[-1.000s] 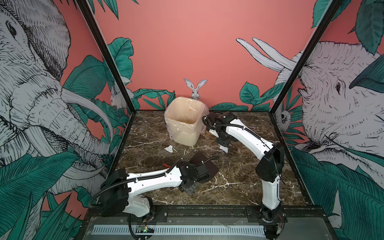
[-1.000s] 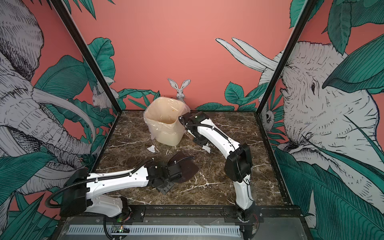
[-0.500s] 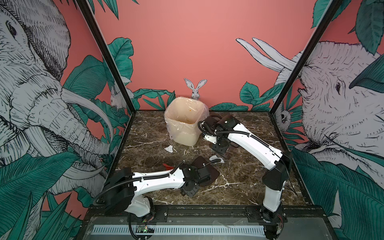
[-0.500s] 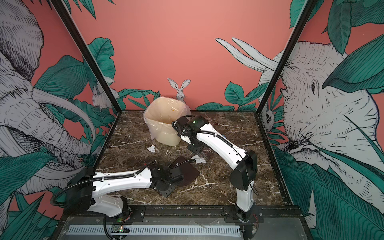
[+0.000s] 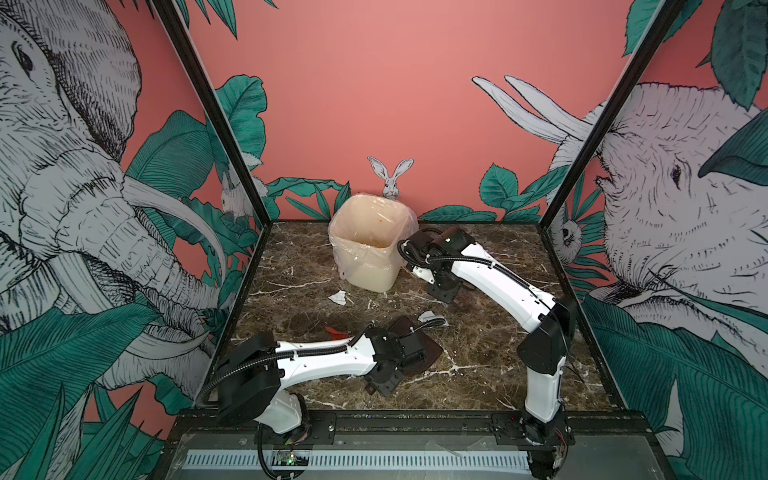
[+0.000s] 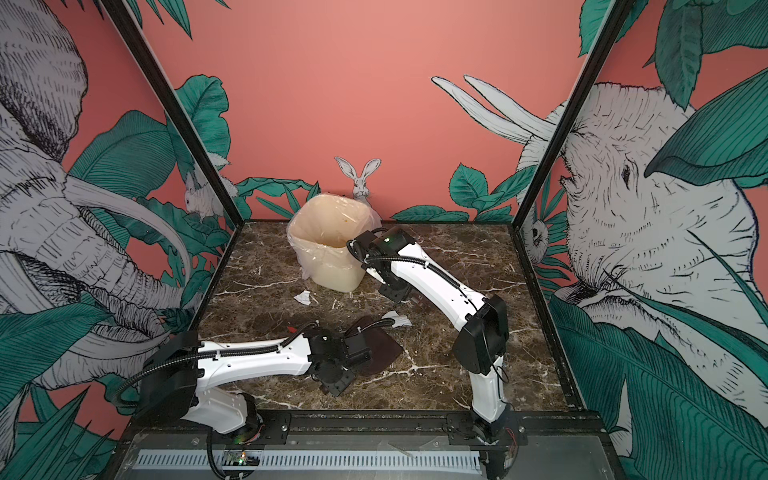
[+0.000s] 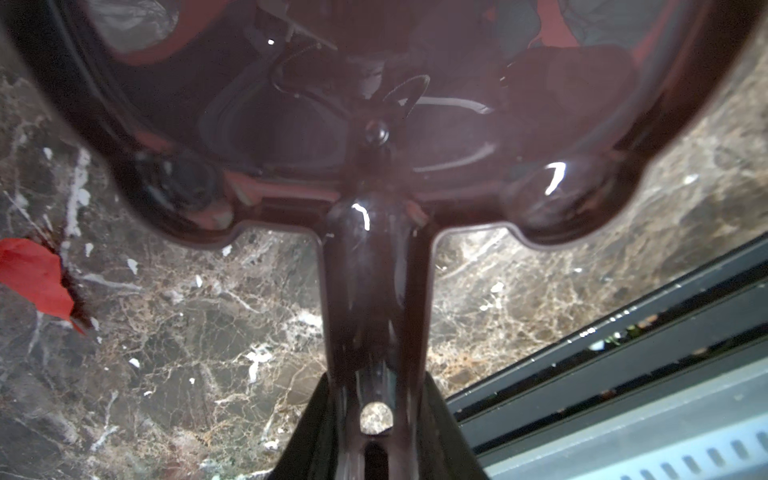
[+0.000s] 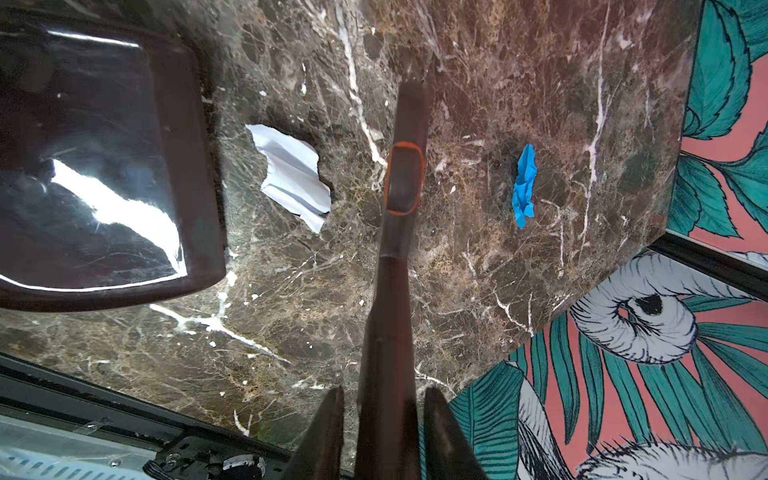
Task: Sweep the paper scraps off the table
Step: 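Sweep the white scrap with the right brush toward the maroon dustpan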
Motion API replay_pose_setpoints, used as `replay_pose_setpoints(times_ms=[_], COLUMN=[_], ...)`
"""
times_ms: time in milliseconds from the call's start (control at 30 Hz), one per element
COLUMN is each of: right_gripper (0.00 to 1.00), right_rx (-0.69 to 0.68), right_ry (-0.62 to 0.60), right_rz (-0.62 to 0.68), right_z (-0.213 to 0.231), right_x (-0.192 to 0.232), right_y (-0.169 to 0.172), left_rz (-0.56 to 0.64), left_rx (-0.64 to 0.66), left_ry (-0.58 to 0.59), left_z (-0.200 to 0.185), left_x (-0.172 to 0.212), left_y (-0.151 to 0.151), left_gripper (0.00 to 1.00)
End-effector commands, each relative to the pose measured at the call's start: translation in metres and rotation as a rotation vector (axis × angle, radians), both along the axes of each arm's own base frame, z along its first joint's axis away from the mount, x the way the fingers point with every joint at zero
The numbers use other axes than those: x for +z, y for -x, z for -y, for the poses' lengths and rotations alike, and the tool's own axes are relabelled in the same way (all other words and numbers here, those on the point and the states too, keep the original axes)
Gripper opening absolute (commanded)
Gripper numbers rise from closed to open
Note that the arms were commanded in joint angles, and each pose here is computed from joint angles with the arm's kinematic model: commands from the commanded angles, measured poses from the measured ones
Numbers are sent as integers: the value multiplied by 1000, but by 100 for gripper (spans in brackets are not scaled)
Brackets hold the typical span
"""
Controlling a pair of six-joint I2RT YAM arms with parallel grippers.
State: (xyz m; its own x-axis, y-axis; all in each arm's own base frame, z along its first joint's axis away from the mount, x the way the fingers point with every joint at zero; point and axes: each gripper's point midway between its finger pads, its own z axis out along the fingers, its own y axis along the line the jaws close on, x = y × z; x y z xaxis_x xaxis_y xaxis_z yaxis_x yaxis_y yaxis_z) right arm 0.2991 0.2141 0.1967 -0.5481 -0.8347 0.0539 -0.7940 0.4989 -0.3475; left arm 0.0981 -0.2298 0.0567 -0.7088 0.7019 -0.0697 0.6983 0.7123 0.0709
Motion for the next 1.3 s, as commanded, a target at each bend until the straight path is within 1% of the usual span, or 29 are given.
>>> replay_pose_setpoints(times_ms=[0,133,500,867,967,1067,1267], right_gripper=[0,0,0,0,0,0,0], right_rx=[-3,-1,3,40,50,63,103], right_ry=[25,27,30,-19,-58,-130,-293], right_rz=[3,-16,-66,-154,-196,-235,-307], right_z=[3,2,4,-6,-14,-27,-49], right_x=[-1,-6,-15,-18,-16,-9,23], right_y=[-4,-2,7,38,52,69,106], left_rz=[-29,-55,-91,-119,-120,-121,-122], left_rx=[18,9,27,33,31,30,27], left_ry=[-10,-39,-51,-57,-55,-57,-60], left_z=[4,4,-1,-3,-2,-2,-2], left_x=[7,4,6,4,4,5,5], left_y=[3,5,3,2,1,1,0], left_gripper=[0,0,0,0,0,0,0])
